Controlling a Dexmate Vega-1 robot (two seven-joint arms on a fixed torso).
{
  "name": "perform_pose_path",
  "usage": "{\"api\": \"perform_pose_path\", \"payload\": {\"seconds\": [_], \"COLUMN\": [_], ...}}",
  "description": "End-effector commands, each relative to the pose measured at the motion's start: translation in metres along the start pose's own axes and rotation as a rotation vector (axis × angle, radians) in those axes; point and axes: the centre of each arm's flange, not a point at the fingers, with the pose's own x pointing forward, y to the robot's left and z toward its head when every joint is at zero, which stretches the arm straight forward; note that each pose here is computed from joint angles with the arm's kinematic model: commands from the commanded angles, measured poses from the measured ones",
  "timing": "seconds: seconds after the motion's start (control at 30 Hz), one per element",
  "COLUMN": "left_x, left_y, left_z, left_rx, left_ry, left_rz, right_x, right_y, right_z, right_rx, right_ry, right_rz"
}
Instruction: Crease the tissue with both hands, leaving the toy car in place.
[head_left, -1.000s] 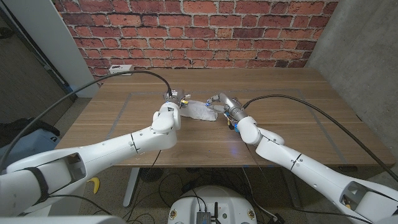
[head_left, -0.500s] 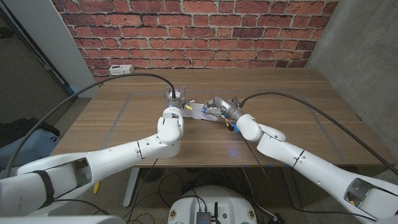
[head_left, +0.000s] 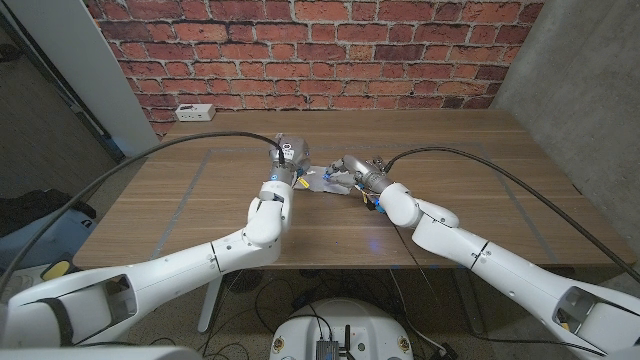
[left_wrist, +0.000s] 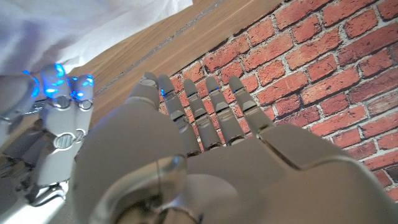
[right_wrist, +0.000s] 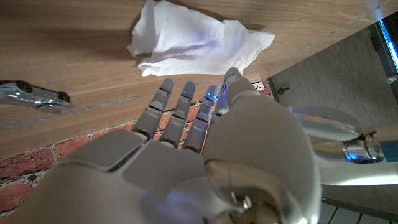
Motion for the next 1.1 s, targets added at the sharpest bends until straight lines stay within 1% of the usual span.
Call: {"api": "perform_pose_path", "payload": {"seconds": [0.03, 0.3, 0.5, 0.67, 0.87, 1.1], "left_x": [-0.008, -0.009, -0.010, -0.013, -0.014, -0.017], "left_y": [-0.001, -0.005, -0.012, -0.017, -0.023, -0.029], "left_z": [-0.004, -0.008, -0.010, -0.013, -0.016, -0.017], "left_rx": [-0.069, -0.103, -0.140, -0.175, -0.216, -0.235], "left_ry": [-0.087, -0.100, -0.102, -0.098, -0.105, -0.139], "left_rz": [-0.090, -0.148, -0.213, -0.238, -0.269, -0.298], "right_x": [-0.007, -0.015, -0.021, -0.026, -0.028, -0.026], "right_y": [-0.004, -0.006, -0.005, -0.006, -0.005, 0.000], "right_z": [0.000, 0.001, -0.001, 0.001, 0.004, 0.012], "right_rx": [-0.006, -0.040, -0.060, -0.091, -0.143, -0.223], "right_ry": [0.008, 0.040, 0.074, 0.099, 0.122, 0.140], "right_rz": [-0.043, -0.008, 0.028, 0.057, 0.074, 0.077]}}
